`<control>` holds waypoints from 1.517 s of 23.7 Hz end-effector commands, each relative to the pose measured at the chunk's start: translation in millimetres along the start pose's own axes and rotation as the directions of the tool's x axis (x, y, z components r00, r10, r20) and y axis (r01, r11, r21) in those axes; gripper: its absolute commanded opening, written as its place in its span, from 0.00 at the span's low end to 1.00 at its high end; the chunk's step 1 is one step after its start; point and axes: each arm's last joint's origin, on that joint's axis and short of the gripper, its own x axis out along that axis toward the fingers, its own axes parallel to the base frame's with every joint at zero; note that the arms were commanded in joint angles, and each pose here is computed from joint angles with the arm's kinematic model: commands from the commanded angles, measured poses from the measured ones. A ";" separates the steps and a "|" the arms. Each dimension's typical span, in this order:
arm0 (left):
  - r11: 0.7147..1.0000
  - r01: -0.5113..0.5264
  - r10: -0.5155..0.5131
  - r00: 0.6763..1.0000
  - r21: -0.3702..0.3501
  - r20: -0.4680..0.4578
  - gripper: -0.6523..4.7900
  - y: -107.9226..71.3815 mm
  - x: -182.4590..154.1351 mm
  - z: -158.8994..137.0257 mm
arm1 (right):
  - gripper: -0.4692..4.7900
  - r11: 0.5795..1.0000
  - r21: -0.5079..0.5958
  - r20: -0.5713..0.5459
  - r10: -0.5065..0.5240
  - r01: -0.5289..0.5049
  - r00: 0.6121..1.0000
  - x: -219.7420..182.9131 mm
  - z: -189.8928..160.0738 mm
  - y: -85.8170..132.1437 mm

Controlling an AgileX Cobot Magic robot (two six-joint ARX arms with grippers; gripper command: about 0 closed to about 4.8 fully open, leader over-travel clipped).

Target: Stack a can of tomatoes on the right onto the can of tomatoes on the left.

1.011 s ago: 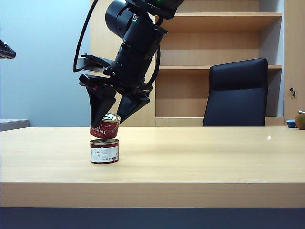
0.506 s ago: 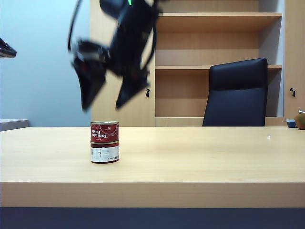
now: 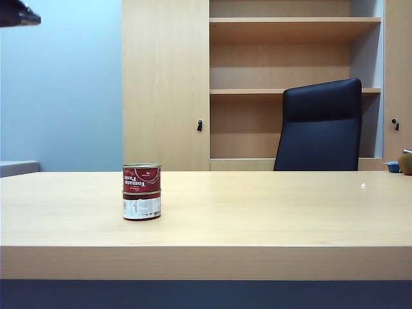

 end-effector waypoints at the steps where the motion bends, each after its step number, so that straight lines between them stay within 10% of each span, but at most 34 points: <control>1: 0.991 -0.083 0.071 0.992 0.109 0.105 0.11 -3.4 -1.1 11.6 | 0.07 0.987 0.099 0.274 -0.149 0.126 0.950 -55.7 -30.9 -14.5; 10: 0.932 -0.200 0.121 0.957 0.303 0.262 0.11 -11.1 -17.8 15.6 | 0.14 0.870 0.282 0.397 -0.490 0.404 0.776 -157.5 -121.9 -16.1; 16: 0.872 -0.426 0.340 0.881 0.240 0.330 0.11 -12.7 -40.4 -12.6 | 0.15 0.877 0.214 0.263 -0.475 0.429 0.840 -188.8 -166.5 -9.6; 23: 0.864 -0.453 0.379 0.872 0.218 0.310 0.11 -13.9 -53.8 -52.3 | 0.15 0.895 0.121 0.083 -0.440 0.430 0.894 -198.2 -198.4 -4.3; 33: 0.877 -0.439 0.444 0.896 0.197 0.021 0.11 -7.4 -51.5 -85.5 | 0.15 0.900 0.092 0.024 -0.431 0.427 0.902 -197.3 -204.5 -3.3; 36: 0.832 -0.519 0.535 0.844 0.194 -0.038 0.11 -4.0 -53.7 -92.0 | 0.15 0.899 0.092 0.024 -0.431 0.427 0.902 -197.3 -204.5 -3.3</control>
